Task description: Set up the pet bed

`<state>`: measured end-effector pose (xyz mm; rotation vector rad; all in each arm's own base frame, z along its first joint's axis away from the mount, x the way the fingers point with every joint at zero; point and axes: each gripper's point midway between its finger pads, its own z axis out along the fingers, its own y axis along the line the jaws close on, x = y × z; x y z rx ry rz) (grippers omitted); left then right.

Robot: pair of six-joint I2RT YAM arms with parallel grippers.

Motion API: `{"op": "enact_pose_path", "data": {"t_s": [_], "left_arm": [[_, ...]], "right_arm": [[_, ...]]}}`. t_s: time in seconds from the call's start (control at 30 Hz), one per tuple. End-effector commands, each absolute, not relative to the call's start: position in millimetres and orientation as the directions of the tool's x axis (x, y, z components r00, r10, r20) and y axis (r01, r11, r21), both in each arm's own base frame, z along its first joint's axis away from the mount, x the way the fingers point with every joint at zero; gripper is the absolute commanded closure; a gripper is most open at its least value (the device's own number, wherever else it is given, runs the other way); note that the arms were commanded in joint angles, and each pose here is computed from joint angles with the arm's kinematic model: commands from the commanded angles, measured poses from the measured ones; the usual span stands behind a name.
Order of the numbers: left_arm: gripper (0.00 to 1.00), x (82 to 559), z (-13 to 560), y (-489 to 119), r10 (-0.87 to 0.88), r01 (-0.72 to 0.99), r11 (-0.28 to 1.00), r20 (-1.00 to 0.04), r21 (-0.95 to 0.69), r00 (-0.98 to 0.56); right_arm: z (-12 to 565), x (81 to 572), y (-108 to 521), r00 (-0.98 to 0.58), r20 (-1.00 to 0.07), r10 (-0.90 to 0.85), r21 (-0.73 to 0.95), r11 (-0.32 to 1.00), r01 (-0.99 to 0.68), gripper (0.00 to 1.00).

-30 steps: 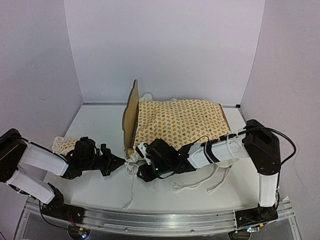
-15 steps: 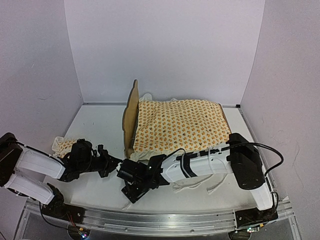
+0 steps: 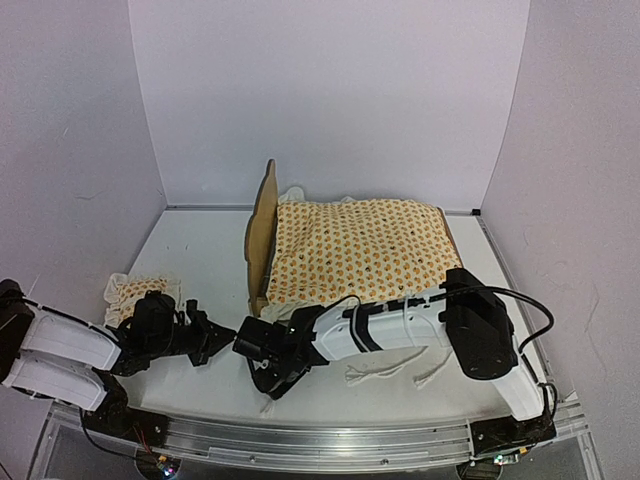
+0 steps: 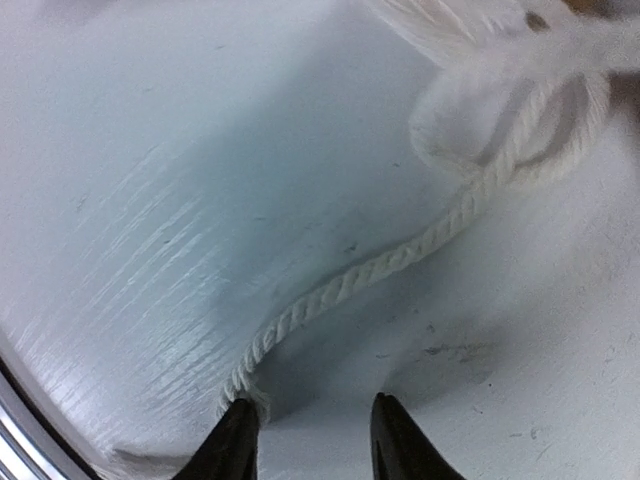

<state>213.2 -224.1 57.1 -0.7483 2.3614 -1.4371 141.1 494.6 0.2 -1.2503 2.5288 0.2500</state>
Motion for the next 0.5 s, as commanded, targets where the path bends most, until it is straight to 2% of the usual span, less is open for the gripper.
{"op": "enact_pose_path", "data": {"t_s": [0.0, 0.13, 0.27, 0.47], "left_arm": [[1.00, 231, 98, -228, -0.570, -0.142, 0.334, -0.080, -0.932, -0.817], [1.00, 239, 113, -223, -0.582, -0.089, 0.368, -0.155, -0.925, -0.798], [1.00, 262, 149, -204, -0.599, 0.032, 0.483, -0.357, -0.875, -0.716], [1.00, 292, 251, -155, -0.582, 0.123, 0.708, -0.673, -0.695, -0.457]], "right_arm": [[-11, 141, 456, -0.604, -0.280, -0.746, -0.056, 0.641, -0.766, 0.76], [-2, 154, 416, -0.616, -0.288, -0.734, -0.142, 0.668, -0.730, 1.00], [4, 171, 373, -0.626, -0.314, -0.714, -0.229, 0.697, -0.680, 1.00], [-1, 184, 332, -0.656, -0.314, -0.687, -0.279, 0.727, -0.628, 1.00]]}}
